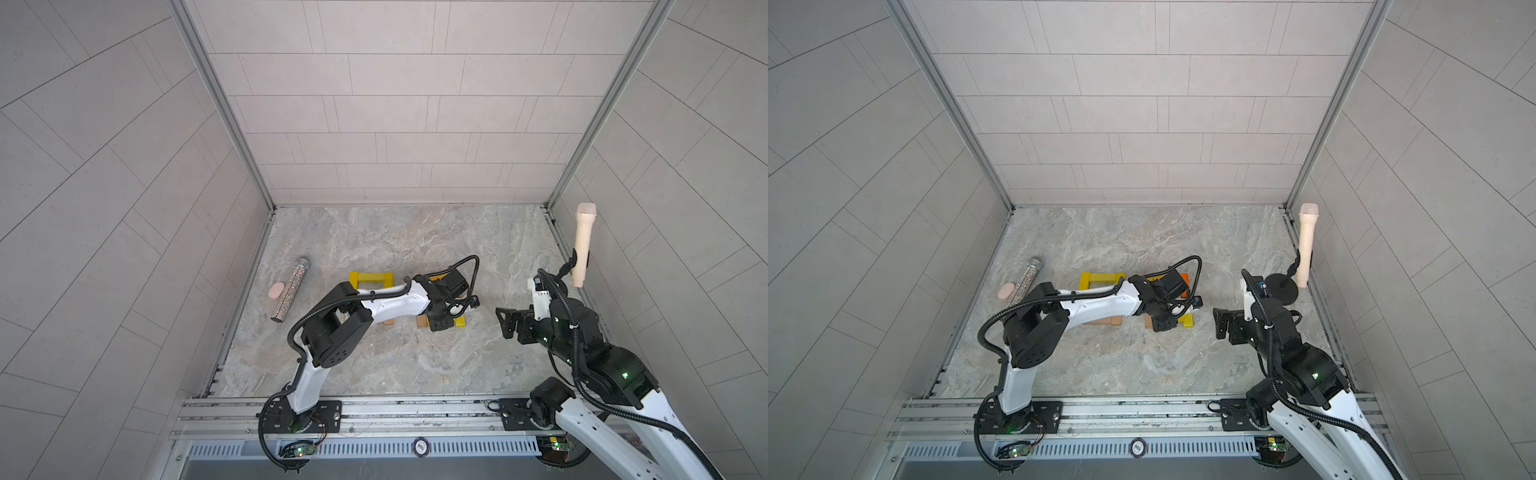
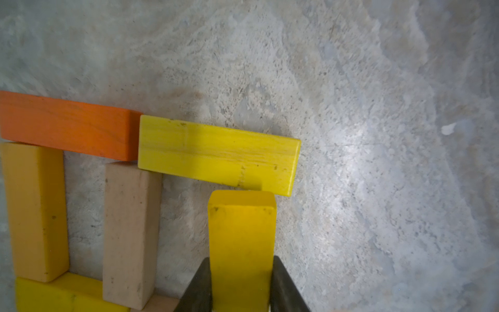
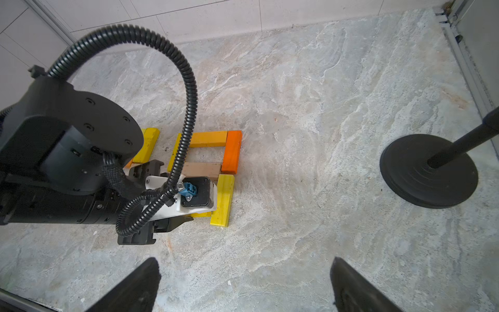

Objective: Assemble the number 8 with building blocks
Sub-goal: Assemble the building block at the center of the board.

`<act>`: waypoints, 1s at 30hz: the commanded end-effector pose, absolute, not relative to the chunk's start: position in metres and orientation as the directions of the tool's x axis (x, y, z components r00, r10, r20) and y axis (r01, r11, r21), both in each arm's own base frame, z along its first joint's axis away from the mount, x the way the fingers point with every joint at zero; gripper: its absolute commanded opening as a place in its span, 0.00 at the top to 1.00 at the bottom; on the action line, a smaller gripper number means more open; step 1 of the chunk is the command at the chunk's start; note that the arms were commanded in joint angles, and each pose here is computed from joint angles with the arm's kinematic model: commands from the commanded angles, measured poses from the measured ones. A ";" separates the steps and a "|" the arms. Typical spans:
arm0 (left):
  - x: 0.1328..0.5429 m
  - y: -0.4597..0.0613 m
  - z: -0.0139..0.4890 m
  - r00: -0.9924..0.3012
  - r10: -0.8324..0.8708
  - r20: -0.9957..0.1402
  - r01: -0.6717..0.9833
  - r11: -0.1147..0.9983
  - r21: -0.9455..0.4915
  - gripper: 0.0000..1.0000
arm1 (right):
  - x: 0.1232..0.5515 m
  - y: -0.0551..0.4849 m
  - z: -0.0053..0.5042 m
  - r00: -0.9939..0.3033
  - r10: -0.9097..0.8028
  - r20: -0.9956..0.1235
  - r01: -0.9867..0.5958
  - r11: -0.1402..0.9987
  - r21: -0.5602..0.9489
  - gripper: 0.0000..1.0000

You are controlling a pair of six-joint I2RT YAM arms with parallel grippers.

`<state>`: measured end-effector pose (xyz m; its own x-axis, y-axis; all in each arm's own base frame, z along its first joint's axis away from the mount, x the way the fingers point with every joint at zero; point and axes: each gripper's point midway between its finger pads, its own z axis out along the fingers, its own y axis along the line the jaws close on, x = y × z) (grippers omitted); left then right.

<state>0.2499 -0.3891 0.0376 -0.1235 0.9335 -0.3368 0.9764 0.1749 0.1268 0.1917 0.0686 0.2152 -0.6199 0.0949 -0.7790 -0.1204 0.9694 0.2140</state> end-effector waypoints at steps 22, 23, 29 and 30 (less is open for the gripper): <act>0.240 -0.383 0.020 -0.057 0.961 -0.272 0.983 0.101 0.153 0.61 | 0.192 0.066 0.219 -0.613 0.114 -0.782 -0.101 0.970 0.220 0.00; 0.241 -0.383 0.020 -0.056 0.961 -0.269 0.983 0.101 0.155 0.61 | 0.192 0.066 0.219 -0.612 0.114 -0.782 -0.102 0.970 0.220 0.00; 0.241 -0.383 0.020 -0.054 0.962 -0.269 0.982 0.100 0.159 0.53 | 0.192 0.066 0.219 -0.614 0.116 -0.781 -0.100 0.970 0.222 0.00; 0.241 -0.383 0.021 -0.055 0.962 -0.269 0.982 0.100 0.159 0.53 | 0.192 0.066 0.219 -0.613 0.114 -0.781 -0.102 0.970 0.222 0.00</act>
